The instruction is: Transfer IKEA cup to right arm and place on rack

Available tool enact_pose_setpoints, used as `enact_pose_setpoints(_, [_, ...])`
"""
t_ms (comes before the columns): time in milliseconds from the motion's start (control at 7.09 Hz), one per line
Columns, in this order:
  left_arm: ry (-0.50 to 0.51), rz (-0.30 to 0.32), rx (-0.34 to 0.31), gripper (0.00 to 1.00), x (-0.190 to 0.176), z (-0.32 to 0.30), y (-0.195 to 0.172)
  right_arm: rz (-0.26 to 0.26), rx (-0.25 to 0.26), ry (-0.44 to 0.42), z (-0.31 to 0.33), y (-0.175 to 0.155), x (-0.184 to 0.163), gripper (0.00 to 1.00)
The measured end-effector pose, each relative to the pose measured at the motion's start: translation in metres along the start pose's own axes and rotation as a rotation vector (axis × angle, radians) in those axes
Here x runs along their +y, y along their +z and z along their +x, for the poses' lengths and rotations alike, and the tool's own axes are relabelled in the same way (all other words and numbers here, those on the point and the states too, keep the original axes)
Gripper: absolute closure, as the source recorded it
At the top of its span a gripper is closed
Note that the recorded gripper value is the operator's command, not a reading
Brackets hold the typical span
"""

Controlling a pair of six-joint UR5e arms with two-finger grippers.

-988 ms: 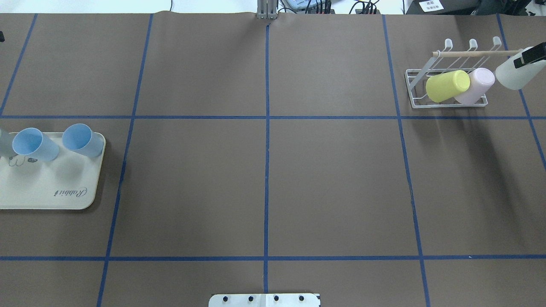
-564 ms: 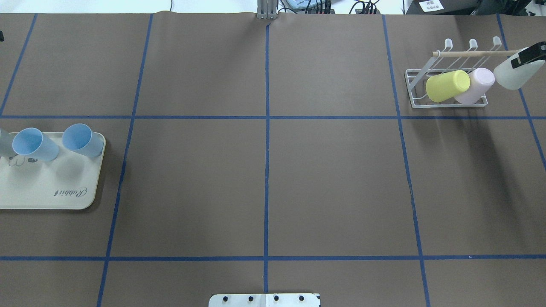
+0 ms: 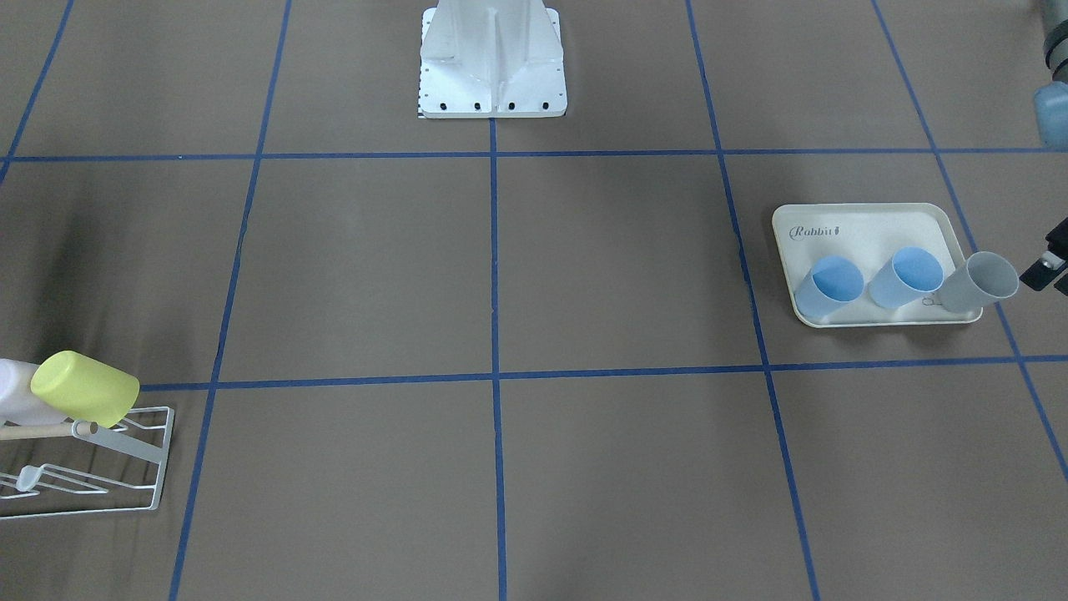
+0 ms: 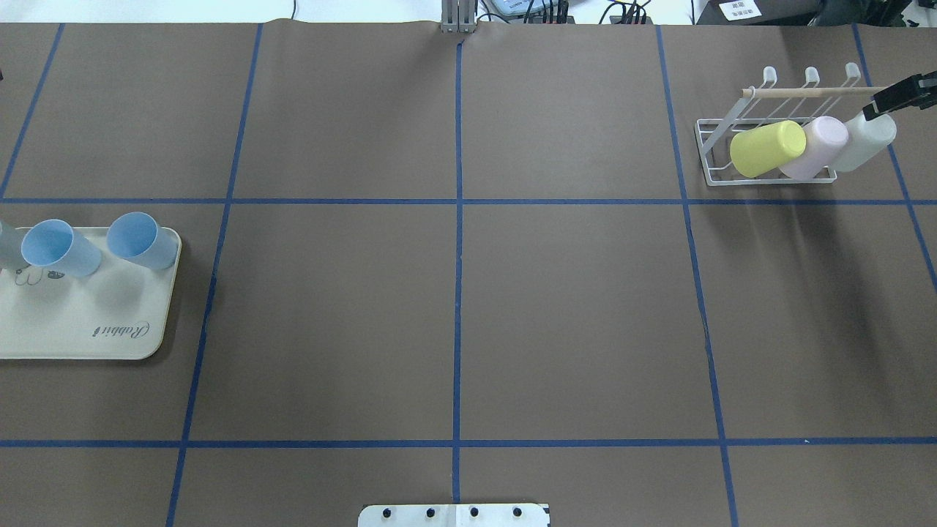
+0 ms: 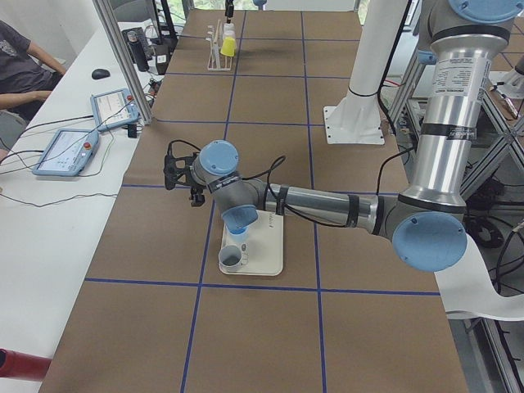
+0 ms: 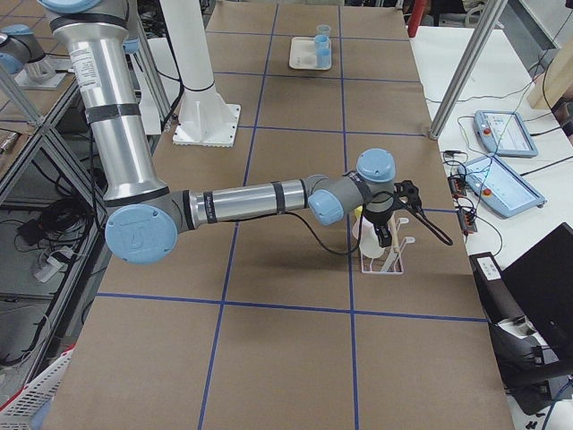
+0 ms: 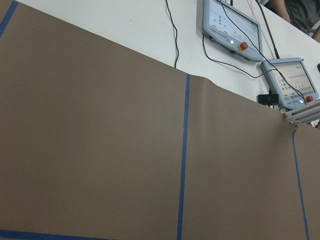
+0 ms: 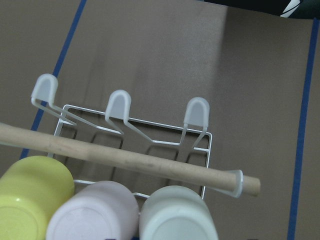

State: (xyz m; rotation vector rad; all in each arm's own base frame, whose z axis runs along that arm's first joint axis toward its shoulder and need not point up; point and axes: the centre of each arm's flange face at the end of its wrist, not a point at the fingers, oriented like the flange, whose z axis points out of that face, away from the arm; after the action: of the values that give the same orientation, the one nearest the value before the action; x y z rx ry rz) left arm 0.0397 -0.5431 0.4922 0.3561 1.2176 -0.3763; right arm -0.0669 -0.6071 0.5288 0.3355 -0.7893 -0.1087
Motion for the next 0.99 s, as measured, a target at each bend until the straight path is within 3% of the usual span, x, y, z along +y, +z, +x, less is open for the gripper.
enact_pose_setpoints(282, [0.085,0.013,-0.056,0.00,0.012,-0.032,0.001,0.003,-0.004,-0.004,-0.003,-0.002,-0.001,0.01])
enact_pose_setpoints(564, [0.173,0.028,-0.166,0.00,0.027,-0.075,0.002,0.001,-0.010,0.004,-0.005,-0.009,-0.001,0.01])
enact_pose_setpoints(988, [0.204,-0.034,-0.322,0.00,0.040,-0.119,0.008,-0.062,0.006,0.064,-0.027,-0.043,0.020,0.01])
